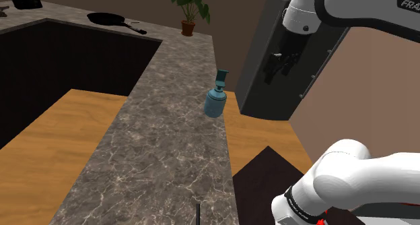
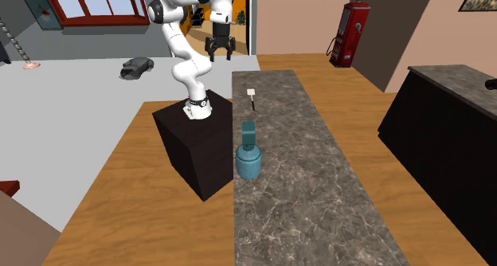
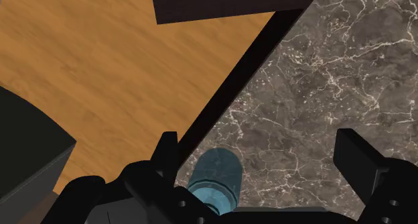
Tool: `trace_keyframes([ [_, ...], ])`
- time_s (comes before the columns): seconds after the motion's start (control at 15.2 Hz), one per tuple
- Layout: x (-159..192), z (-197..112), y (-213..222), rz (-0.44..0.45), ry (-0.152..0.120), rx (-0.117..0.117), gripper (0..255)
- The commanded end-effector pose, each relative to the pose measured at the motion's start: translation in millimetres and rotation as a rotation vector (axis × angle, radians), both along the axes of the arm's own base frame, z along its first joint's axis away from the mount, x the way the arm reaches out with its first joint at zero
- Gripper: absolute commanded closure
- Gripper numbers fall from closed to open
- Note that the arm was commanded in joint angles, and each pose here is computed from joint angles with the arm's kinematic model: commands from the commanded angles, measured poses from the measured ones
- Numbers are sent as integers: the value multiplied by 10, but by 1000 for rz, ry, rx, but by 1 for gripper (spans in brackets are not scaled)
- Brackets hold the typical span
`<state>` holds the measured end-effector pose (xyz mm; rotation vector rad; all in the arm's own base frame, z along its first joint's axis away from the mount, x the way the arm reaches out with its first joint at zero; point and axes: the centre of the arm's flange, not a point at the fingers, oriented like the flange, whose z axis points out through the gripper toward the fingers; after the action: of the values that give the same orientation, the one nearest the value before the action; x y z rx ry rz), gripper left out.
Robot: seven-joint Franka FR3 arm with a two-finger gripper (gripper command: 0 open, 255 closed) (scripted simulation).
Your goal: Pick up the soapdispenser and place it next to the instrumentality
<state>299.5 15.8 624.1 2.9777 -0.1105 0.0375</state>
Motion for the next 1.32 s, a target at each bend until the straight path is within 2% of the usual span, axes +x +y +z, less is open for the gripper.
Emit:
trace_keyframes([
  [0.0,0,0,0,0,0,0,0],
  [1.25,1759,-1442,-503,-403,-216,31,0],
])
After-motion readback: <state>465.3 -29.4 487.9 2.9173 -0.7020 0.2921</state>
